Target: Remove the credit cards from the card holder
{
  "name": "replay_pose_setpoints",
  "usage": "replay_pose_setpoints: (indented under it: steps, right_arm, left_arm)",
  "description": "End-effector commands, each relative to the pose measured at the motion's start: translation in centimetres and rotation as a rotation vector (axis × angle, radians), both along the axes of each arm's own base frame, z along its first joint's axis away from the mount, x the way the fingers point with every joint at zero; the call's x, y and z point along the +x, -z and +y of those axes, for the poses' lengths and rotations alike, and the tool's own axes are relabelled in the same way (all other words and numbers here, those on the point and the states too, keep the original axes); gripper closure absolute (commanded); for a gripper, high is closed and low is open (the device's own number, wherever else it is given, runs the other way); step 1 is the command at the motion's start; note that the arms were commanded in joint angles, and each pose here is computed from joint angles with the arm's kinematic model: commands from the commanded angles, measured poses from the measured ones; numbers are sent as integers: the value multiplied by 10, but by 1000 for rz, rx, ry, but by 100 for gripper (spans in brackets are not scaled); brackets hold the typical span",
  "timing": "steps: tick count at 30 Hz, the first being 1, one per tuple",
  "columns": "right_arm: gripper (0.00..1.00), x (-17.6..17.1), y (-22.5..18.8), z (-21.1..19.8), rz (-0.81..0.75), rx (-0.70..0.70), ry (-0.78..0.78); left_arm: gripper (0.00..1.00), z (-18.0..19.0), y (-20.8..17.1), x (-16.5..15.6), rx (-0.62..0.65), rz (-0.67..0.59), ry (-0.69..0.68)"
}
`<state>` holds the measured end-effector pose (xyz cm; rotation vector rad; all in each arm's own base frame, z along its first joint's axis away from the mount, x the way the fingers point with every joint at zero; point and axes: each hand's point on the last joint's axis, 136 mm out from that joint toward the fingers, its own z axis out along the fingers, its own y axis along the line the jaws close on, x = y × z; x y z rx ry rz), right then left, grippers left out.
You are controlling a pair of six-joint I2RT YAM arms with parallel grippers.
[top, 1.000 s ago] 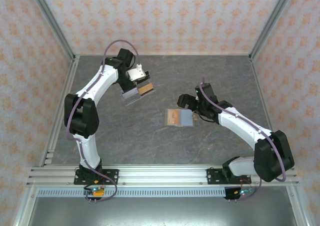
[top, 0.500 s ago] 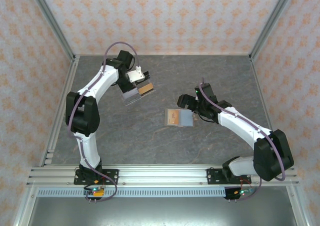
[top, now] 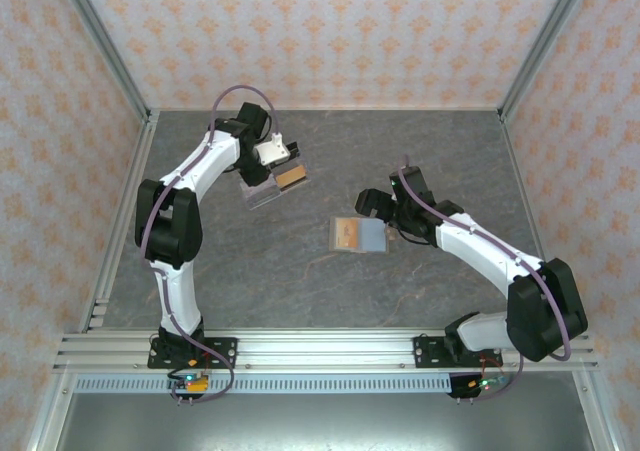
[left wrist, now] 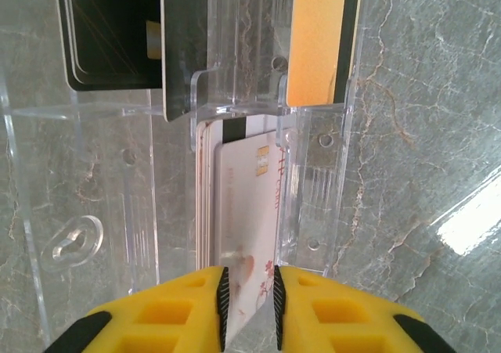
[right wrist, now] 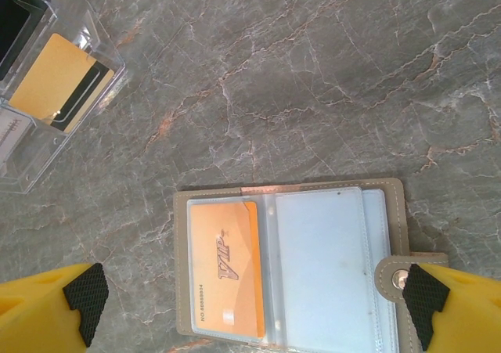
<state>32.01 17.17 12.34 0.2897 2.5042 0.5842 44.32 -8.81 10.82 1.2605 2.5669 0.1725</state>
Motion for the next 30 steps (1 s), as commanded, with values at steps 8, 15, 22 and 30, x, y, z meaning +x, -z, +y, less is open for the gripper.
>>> replay_pose_setpoints:
  steps: [8, 15, 22, 30]
  right_arm:
    - [0, 4, 3, -4, 23, -34, 11]
    - [19, -3, 26, 17, 115, -44, -40]
    - [48, -9, 50, 55, 205, -6, -137]
    - [56, -5, 74, 66, 248, 23, -153]
  left_arm:
    - [69, -14, -88, 8, -208, -219, -144]
    - [68, -23, -120, -12, -490, -317, -459]
    - [64, -30, -96, -43, -677, -301, -801]
    - [54, -41, -43, -80, -673, -296, -990]
